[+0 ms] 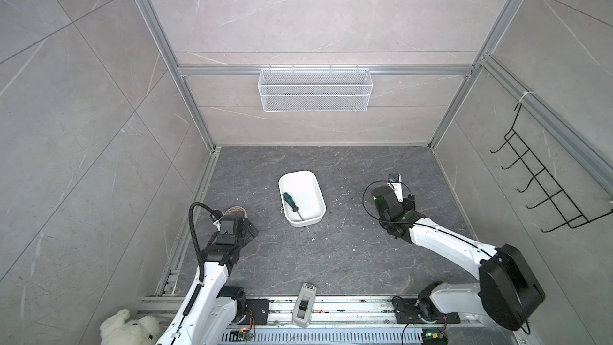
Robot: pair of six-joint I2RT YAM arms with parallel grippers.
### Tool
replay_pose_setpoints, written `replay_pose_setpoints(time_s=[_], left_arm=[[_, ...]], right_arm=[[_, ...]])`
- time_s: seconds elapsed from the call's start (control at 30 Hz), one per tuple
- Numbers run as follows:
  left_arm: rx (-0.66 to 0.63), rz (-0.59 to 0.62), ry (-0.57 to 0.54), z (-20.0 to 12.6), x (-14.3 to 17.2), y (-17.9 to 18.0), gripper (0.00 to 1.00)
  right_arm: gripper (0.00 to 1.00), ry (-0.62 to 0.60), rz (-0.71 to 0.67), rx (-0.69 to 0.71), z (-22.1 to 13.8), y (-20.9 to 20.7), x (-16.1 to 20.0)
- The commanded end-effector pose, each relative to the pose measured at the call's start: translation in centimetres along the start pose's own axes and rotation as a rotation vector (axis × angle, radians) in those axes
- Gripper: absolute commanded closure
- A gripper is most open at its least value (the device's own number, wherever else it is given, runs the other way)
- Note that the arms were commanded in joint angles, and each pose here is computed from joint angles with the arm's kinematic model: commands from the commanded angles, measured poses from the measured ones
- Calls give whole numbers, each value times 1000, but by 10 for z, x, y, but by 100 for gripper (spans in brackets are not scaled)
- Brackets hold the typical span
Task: Put the screwdriver in the bin
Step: Reset both arms
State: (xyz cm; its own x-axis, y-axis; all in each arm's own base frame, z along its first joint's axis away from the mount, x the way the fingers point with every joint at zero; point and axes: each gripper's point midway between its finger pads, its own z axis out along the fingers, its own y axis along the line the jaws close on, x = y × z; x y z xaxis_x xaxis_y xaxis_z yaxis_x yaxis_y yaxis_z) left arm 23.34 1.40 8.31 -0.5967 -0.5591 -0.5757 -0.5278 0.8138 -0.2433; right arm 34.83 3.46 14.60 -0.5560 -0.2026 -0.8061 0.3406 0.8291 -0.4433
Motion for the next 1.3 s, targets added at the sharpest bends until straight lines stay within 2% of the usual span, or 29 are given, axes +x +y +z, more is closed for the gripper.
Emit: replay_pose_setpoints(time_s=[0.0, 0.17, 0.3, 0.33, 0.4, 0.43, 0.47, 0.5, 0.63, 0.73, 0.8, 0.87, 0.9, 1.0, 1.03, 1.1, 1.13, 1.2, 1.27], left_arm=[[27, 1, -22, -4, -11, -10, 0], [31, -2, -27, -3, -12, -10, 0], [129, 20, -43, 0, -11, -26, 0], [145, 23, -49, 0, -11, -28, 0], [152, 24, -59, -1, -12, -29, 0], [145, 22, -60, -1, -12, -27, 0], [139, 18, -66, -1, -13, -25, 0], [135, 16, -79, -2, -15, -25, 0], [148, 25, -185, -6, -38, -31, 0], [169, 72, -325, -15, -70, -43, 0], [134, 117, -432, -20, -94, -45, 0], [74, 206, -498, -18, -111, -47, 0], [0, 229, -509, -14, -118, -42, 0], [-228, 267, -483, 10, -126, -19, 0], [-251, 329, -454, 25, -121, -20, 0], [-206, 455, -405, 54, -109, -33, 0], [-194, 481, -393, 64, -104, -37, 0], [-208, 479, -403, 69, -105, -39, 0], [-153, 450, -463, 66, -109, -47, 0]], right_arm=[[20, -81, 24, 81, 15, 0, -6], [18, -66, 72, -1, 34, 15, 10], [18, -48, 97, -101, 46, 18, 11], [19, -70, 65, -129, 45, 20, 10], [19, -211, 103, -171, 47, 21, 4], [17, -216, 118, -168, 50, 19, 0], [5, -141, 109, -203, 53, 23, 8], [1, -141, 117, -248, 57, 26, 9], [1, -125, 218, -315, 65, 14, 17], [1, -156, 246, -396, 61, 17, 24], [0, -244, 261, -381, 60, 15, 20], [0, -172, 251, -396, 60, 17, 29], [1, -223, 260, -386, 60, 16, 23], [1, -189, 253, -391, 60, 16, 27], [1, -214, 260, -387, 60, 15, 24], [1, -196, 254, -390, 59, 16, 25], [1, -193, 255, -389, 60, 15, 26], [1, -205, 258, -386, 60, 15, 25], [1, -197, 256, -387, 60, 15, 25]])
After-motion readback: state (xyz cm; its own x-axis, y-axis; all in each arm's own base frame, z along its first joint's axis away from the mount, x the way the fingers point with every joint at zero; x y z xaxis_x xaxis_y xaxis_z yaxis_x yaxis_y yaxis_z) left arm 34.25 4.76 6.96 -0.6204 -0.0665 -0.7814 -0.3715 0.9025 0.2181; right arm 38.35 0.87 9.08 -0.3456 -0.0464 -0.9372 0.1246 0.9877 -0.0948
